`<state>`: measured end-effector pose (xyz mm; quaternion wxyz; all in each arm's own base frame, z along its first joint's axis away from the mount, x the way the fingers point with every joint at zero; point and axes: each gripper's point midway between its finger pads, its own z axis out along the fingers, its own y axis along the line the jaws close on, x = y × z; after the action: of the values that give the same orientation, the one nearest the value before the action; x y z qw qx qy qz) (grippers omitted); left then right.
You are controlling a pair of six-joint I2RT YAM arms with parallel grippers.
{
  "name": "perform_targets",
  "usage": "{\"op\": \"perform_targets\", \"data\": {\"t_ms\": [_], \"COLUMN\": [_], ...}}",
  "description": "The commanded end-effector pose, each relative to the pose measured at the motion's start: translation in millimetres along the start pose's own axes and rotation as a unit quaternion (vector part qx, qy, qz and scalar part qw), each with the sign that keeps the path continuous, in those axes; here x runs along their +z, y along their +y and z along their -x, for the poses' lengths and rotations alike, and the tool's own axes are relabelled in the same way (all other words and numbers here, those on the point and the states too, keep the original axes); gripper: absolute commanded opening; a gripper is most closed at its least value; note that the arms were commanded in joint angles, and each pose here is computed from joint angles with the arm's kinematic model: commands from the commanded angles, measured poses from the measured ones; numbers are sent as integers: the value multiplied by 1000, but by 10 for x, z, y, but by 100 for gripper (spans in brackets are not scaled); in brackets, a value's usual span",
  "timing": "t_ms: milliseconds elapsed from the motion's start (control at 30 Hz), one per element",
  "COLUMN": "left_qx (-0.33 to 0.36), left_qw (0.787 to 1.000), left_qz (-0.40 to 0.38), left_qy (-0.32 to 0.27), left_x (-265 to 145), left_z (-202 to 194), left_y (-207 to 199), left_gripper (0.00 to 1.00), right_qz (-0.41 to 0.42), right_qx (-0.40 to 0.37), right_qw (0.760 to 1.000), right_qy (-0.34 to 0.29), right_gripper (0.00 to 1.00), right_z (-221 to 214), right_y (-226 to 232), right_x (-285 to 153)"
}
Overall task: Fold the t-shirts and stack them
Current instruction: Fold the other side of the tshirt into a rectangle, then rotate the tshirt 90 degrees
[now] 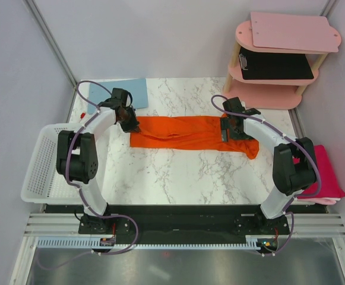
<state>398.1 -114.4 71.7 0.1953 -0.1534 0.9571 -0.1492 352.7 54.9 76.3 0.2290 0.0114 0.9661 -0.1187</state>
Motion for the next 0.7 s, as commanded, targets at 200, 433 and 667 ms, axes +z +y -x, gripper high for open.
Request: {"op": "perform_targets", "data": {"t_ms": [200, 433, 667], "left_qx": [-24, -5, 47], "left_qw": [1000, 999, 996], "left_qz": [0, 1, 0], "left_qy": [-14, -44, -73], "left_x": [55, -157, -207], "left_z": [363, 442, 611], "left_y": [-13, -37, -264], "left_gripper": [67, 95, 2], "right_qz": [14, 58, 116], "right_qx": [5, 20, -6], "right_qw": [1000, 997, 992], "right_qy": [-11, -43, -51], "right_gripper": [98, 98, 95], "right_z": [19, 104, 150], "right_y": [81, 199, 690], "right_x": [50, -93, -123]}}
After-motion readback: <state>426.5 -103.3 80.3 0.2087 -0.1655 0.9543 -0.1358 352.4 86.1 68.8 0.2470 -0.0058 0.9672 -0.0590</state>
